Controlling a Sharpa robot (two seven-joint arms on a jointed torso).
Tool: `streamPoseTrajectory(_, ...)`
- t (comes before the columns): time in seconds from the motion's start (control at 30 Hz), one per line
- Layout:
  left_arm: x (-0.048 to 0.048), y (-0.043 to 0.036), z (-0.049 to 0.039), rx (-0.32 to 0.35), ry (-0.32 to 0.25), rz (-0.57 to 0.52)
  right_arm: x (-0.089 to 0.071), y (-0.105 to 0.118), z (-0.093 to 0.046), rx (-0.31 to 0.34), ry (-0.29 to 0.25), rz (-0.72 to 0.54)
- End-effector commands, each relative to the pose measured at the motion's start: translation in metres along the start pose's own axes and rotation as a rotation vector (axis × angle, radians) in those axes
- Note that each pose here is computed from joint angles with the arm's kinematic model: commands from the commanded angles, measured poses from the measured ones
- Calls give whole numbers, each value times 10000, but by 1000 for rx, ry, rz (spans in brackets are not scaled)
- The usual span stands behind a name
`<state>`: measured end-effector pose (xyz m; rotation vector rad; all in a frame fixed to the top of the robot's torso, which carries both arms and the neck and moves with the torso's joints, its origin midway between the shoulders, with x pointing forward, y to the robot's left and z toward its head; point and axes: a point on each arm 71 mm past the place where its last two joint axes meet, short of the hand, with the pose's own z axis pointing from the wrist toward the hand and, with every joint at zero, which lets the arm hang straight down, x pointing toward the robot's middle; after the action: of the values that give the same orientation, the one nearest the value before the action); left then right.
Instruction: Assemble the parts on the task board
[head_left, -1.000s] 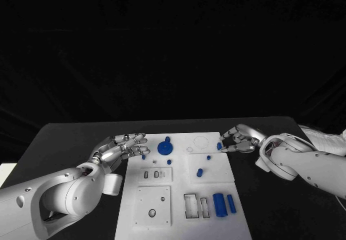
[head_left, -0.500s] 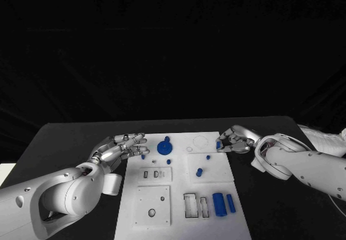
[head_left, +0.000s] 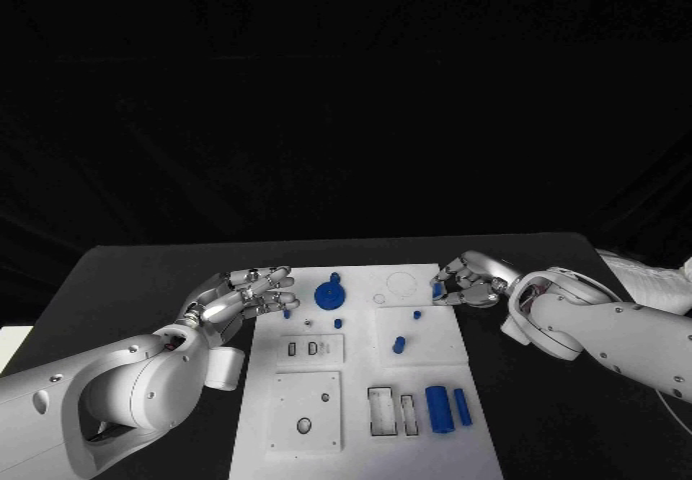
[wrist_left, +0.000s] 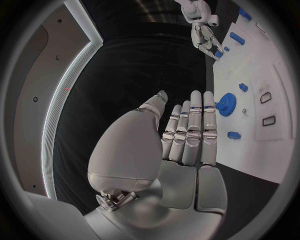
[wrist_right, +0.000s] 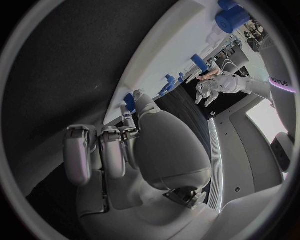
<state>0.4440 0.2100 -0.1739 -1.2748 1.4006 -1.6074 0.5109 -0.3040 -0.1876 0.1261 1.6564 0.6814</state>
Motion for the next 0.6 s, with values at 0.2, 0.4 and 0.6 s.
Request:
streamPoseTrajectory(0.2, 25, -4, 1, 2, 21, -11, 40, 9, -2, -7, 24, -14)
streamPoseTrajectory(0.4, 25, -4, 1, 1, 22, -11, 28, 20, 1, -13, 1, -17)
streamPoseTrajectory(0.6, 26, -3, 2, 0, 23, -11, 11, 46, 2, -26, -32, -20)
